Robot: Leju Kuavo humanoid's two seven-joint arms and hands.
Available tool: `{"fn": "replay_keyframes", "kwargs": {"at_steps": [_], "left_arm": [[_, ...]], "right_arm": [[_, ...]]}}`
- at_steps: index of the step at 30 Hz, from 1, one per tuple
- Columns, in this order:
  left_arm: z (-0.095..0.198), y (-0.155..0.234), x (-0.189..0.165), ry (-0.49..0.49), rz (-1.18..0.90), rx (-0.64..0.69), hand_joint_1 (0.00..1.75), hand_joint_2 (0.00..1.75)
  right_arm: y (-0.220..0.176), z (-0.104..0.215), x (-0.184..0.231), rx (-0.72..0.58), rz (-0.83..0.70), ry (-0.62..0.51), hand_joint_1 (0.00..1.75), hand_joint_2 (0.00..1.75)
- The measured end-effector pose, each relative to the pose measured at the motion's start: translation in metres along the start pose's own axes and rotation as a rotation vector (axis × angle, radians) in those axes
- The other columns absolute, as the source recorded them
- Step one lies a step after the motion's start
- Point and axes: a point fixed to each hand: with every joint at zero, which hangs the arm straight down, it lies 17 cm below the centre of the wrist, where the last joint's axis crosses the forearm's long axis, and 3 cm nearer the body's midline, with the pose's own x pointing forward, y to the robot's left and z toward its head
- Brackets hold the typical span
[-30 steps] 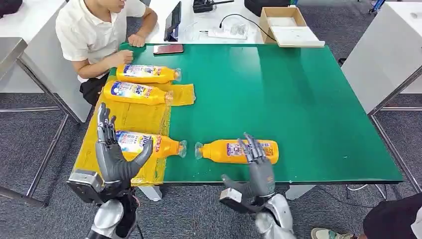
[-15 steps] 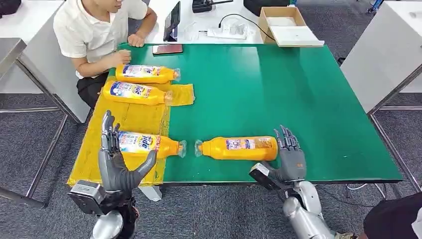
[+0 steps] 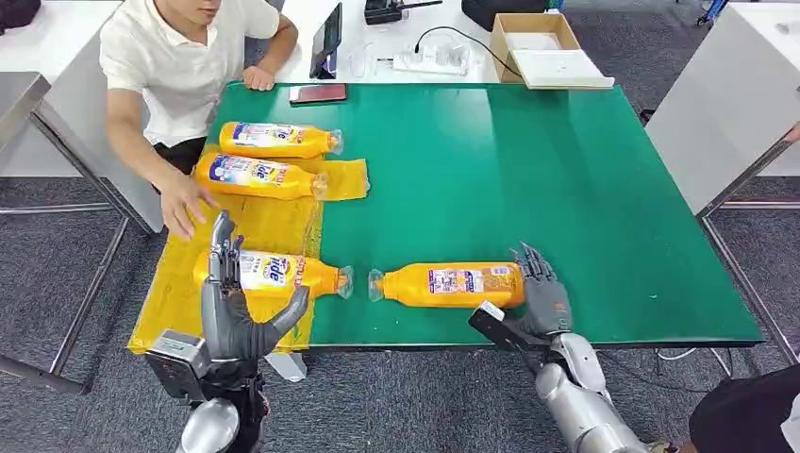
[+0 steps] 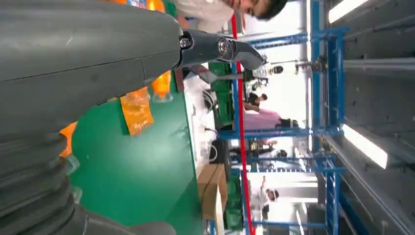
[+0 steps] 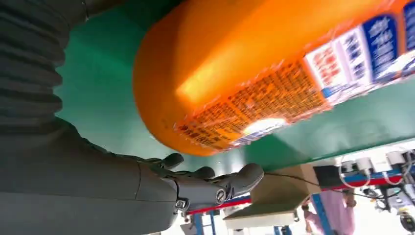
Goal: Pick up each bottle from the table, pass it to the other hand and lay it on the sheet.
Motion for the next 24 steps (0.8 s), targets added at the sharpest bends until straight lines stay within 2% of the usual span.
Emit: {"fn": "replay_keyframes", "kwargs": {"at_steps": [11,17,18,19,20,21,24], "left_arm": [[-0.003,-0.015,-0.002,0.017,0.033,-0.04,0.0,1.75],[-0.003,-0.021,-0.006,0.046,0.065,-0.056,0.0,1.75],[-0.002,-0.022,-0.008,0.057,0.074,-0.06,0.0,1.75],[-0.002,-0.023,-0.011,0.072,0.082,-0.065,0.0,1.75],[-0.002,-0.024,-0.013,0.082,0.088,-0.069,0.0,1.75],[-0.001,-0.025,-0.015,0.091,0.095,-0.076,0.0,1.75],[-0.001,-0.028,-0.018,0.11,0.109,-0.087,0.0,1.75]], "right_arm": [[0.007,-0.013,0.019,0.041,0.031,-0.036,0.0,1.75],[0.018,-0.015,0.017,0.103,0.032,-0.007,0.03,1.75],[0.022,-0.015,0.015,0.132,0.028,0.008,0.61,1.75],[0.028,-0.016,0.013,0.173,0.023,0.026,1.29,1.75],[0.032,-0.017,0.012,0.206,0.022,0.037,1.36,1.75],[0.036,-0.016,0.01,0.238,0.022,0.048,1.57,1.75],[0.04,-0.017,0.007,0.279,0.03,0.063,1.59,1.75]]}}
